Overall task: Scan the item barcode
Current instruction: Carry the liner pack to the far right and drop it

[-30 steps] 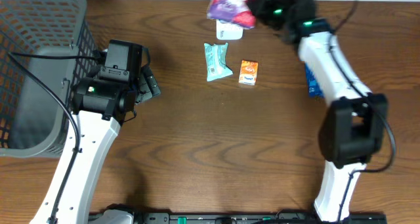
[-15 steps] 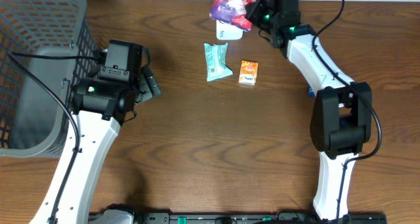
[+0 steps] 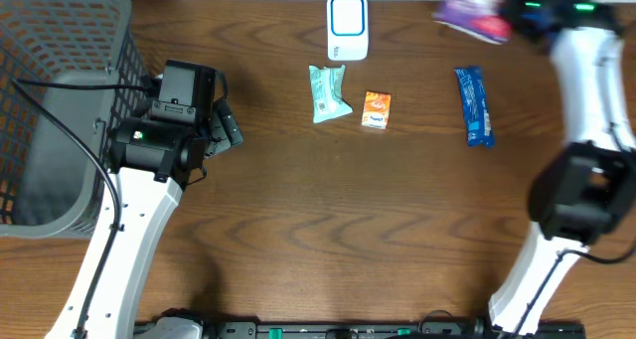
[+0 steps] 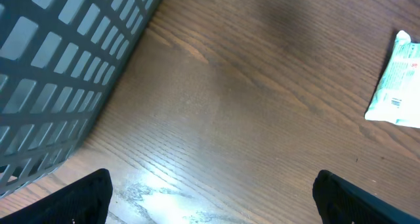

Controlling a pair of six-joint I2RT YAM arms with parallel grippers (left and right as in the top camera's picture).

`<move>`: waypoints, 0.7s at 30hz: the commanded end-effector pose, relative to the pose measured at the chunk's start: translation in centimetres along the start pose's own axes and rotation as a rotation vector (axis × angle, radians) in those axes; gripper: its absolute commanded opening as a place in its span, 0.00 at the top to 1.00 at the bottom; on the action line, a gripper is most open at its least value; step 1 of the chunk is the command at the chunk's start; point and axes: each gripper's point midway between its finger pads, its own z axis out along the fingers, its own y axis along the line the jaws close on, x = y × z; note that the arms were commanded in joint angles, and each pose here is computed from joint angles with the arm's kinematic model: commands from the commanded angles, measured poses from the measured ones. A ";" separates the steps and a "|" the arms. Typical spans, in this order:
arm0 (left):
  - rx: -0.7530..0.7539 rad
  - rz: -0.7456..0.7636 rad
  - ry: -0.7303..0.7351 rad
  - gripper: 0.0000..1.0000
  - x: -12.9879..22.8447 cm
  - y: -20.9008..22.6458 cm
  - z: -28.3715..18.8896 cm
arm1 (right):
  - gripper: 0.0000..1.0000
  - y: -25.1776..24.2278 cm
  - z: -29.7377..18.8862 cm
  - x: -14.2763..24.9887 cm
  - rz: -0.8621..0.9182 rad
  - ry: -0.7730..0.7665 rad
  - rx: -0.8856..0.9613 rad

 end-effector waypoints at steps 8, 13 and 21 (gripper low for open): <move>0.001 -0.010 0.006 0.02 0.0 0.0 0.0 | 0.98 -18.4 -8.1 -5.2 0.111 -0.055 0.327; 0.001 -0.010 0.006 0.02 0.0 0.0 0.0 | 0.76 -24.1 -10.6 -6.0 0.177 -0.099 0.468; 0.001 -0.010 0.006 0.02 0.0 0.0 0.0 | 0.14 -26.9 -11.2 -5.1 0.158 -0.063 0.526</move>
